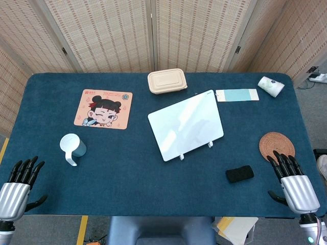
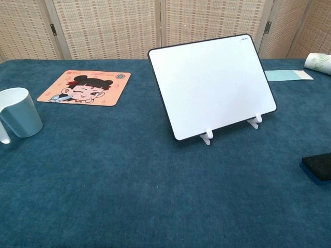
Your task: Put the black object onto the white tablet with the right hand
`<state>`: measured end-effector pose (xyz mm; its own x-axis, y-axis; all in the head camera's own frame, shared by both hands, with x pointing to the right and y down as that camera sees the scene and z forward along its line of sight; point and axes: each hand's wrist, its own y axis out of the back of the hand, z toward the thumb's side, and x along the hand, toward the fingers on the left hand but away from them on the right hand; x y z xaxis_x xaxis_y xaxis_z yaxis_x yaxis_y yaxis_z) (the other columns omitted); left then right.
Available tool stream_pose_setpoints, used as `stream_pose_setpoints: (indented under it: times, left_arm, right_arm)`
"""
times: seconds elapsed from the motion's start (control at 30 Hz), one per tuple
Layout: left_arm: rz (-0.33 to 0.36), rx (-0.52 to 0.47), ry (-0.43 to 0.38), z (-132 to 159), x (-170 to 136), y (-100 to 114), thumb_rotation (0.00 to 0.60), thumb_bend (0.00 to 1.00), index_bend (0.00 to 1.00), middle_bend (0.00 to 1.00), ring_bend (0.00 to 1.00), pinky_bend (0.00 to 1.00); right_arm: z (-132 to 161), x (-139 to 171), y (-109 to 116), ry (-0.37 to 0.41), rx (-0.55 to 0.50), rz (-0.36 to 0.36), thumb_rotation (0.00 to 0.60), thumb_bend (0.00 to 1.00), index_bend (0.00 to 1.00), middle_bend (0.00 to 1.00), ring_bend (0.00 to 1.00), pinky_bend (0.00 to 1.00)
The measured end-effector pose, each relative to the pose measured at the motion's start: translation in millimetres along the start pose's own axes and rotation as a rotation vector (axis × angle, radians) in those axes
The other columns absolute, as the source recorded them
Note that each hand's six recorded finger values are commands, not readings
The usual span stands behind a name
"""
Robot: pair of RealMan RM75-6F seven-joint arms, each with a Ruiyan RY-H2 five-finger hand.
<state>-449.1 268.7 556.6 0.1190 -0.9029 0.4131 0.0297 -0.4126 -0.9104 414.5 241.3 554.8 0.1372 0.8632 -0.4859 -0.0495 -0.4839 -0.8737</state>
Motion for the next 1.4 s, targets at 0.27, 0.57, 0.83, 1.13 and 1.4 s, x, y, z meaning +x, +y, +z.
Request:
stream_pose_setpoints:
  times: [0.27, 0.57, 0.83, 1.13, 1.4]
  left_arm:
    - [-0.014, 0.008, -0.015, 4.5, 2.4, -4.4, 0.600, 0.18, 0.08, 0.04, 0.04, 0.00]
    - [-0.017, -0.014, -0.013, 2.5, 2.2, -3.3, 0.600, 0.18, 0.08, 0.04, 0.04, 0.00]
    - [-0.021, -0.013, -0.011, 2.7, 2.9, -4.3, 0.600, 0.18, 0.08, 0.04, 0.04, 0.00]
    - [-0.017, -0.021, -0.010, 2.4, 1.7, -2.9, 0.600, 0.18, 0.08, 0.04, 0.04, 0.00]
    - [-0.013, -0.027, -0.009, 1.9, 0.7, -1.5, 0.600, 0.18, 0.08, 0.04, 0.04, 0.00]
  right_arm:
    - [0.5, 0.1, -2.7, 0.005, -0.002, 0.018, 0.600, 0.19, 0.00, 0.00, 0.00, 0.05]
    - [4.2, -4.6, -10.2, 0.050, -0.003, 0.070, 0.600, 0.19, 0.15, 0.00, 0.00, 0.05]
    - [4.1, -29.7, -27.8, 0.067, 0.099, 0.189, 0.600, 0.19, 0.26, 0.00, 0.00, 0.05]
    - [6.8, -61.0, -56.1, 0.051, 0.191, 0.314, 0.600, 0.19, 0.26, 0.00, 0.00, 0.05]
    - [19.9, -87.0, -73.4, 0.052, 0.210, 0.355, 0.600, 0.19, 0.26, 0.00, 0.00, 0.05]
